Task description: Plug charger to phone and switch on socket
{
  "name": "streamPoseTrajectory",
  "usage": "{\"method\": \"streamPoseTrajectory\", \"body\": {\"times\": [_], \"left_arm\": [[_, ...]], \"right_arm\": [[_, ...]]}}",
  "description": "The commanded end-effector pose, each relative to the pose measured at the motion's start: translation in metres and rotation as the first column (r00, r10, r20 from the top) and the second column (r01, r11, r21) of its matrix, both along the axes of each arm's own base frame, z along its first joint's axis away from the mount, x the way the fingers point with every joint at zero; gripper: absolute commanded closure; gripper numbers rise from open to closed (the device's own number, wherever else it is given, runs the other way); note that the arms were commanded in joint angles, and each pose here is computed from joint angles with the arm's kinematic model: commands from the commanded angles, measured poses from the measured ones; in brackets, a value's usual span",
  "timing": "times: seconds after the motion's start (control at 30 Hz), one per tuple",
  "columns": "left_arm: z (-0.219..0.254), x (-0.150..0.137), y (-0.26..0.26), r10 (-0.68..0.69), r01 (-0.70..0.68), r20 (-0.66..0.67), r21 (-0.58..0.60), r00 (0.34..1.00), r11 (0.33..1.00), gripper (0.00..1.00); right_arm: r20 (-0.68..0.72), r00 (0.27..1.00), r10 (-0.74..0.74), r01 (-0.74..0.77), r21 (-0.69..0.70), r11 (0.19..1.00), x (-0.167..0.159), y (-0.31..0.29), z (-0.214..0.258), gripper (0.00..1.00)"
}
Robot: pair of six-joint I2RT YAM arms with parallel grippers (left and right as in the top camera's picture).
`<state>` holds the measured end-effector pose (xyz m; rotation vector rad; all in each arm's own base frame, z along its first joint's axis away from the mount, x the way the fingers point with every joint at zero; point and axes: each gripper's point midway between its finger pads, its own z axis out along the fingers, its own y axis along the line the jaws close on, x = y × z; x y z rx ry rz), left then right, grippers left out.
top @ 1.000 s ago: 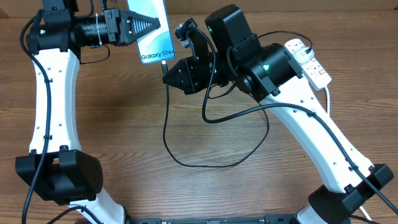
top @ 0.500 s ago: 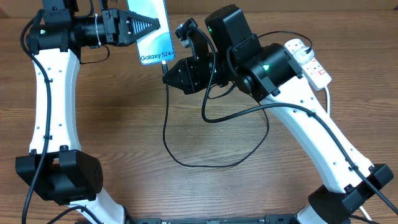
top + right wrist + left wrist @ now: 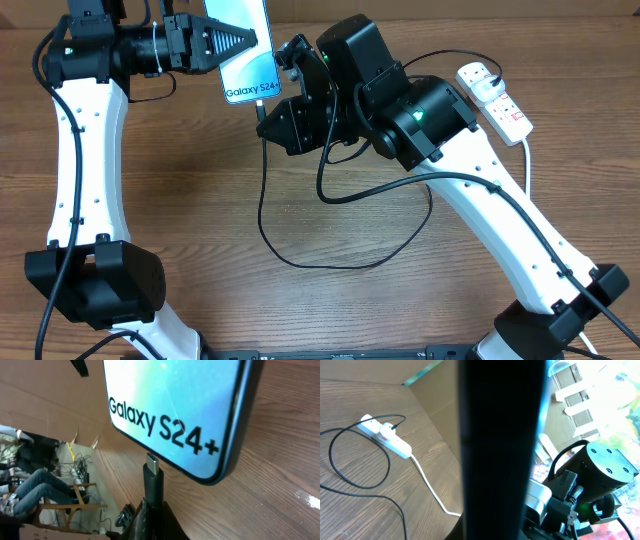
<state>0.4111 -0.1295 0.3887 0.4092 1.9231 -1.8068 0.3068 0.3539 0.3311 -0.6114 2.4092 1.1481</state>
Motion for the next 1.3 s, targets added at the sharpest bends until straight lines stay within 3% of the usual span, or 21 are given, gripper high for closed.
{"method": "streamPoseTrajectory", "body": {"times": [0.0,1.27], "left_arm": [[0.010,-0.008,-0.004,-0.042,0.042,0.010,-0.031,0.999,0.999,0.96],[0.011,-0.008,-0.006,-0.047,0.048,0.013,-0.030,0.999,0.998,0.96]], "right_arm": [[0.014,1.000,-0.019,0.018,0.013,1.000,-0.002,-0.001,0.010,0.96],[0.025,0.998,-0.051,0.052,-0.033,0.998,0.005,0.003,-0.003,0.96]]}}
